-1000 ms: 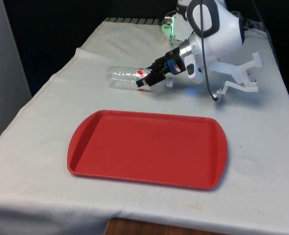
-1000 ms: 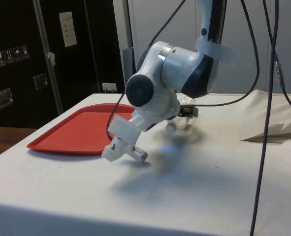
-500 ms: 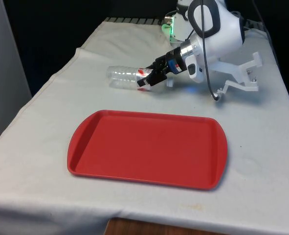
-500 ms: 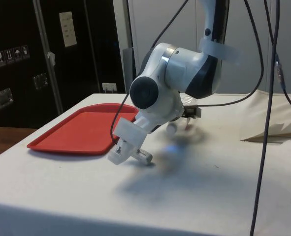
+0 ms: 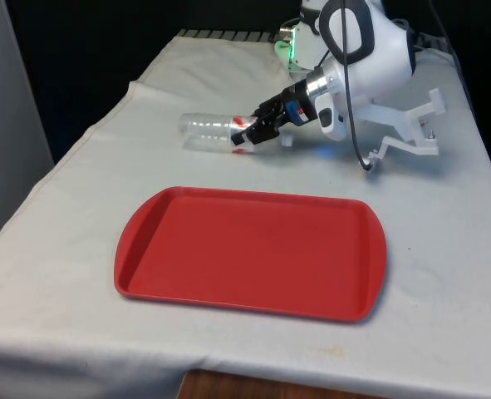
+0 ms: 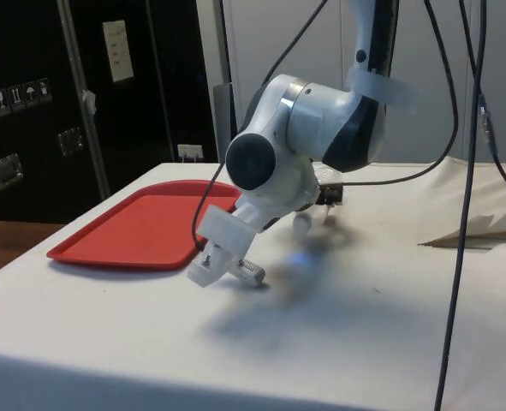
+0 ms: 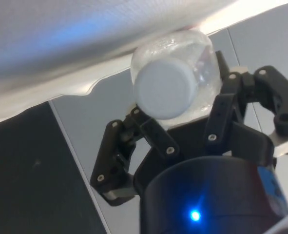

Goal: Place the bottle upright on the tray.

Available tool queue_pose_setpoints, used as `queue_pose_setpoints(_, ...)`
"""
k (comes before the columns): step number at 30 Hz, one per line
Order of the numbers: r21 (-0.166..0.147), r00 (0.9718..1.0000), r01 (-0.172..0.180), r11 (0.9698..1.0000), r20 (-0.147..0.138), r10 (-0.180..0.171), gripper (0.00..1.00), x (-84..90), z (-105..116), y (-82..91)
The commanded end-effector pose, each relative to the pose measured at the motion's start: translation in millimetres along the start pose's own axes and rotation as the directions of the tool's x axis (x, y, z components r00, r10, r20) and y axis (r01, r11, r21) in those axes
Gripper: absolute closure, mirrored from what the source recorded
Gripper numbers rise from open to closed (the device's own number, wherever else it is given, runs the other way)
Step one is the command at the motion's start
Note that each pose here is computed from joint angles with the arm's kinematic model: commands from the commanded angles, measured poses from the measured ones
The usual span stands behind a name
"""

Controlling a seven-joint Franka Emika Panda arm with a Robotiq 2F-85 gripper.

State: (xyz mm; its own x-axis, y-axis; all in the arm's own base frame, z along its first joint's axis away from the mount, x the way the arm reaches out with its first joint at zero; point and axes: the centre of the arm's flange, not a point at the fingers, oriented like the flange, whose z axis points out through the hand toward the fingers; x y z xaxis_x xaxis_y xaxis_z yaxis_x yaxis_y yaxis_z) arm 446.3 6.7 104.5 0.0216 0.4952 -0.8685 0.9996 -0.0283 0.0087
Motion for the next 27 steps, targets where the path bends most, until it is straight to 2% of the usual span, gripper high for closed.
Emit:
queue_pose_setpoints(1,-0.001,1.0,0.0,1.0,-0.001,0.0,0.35,-0.1,-0.7,0.2)
queue_pose_setpoints(4,-0.001,1.0,-0.002,1.0,0.001,0.002,0.49,-0.2,-1.0,0.5)
queue_pose_setpoints(9,0.0,1.0,-0.001,1.0,0.007,0.001,0.62,-0.3,-1.2,0.1)
queue_pose_setpoints(10,-0.001,0.9999,-0.003,1.0,0.016,0.003,0.63,-2.7,-2.4,0.8)
queue_pose_setpoints(11,0.0,1.0,-0.002,1.0,0.008,0.002,0.63,-0.8,-1.4,0.2)
queue_pose_setpoints(14,-0.001,0.9999,-0.003,1.0,0.012,0.003,0.66,-1.9,-2.0,1.0)
queue_pose_setpoints(20,-0.002,0.9998,-0.001,1.0,0.019,0.001,0.66,-10.3,-5.4,3.9)
queue_pose_setpoints(27,0.0,0.9998,0.011,0.9999,0.016,-0.011,0.66,-31.8,-17.4,4.4)
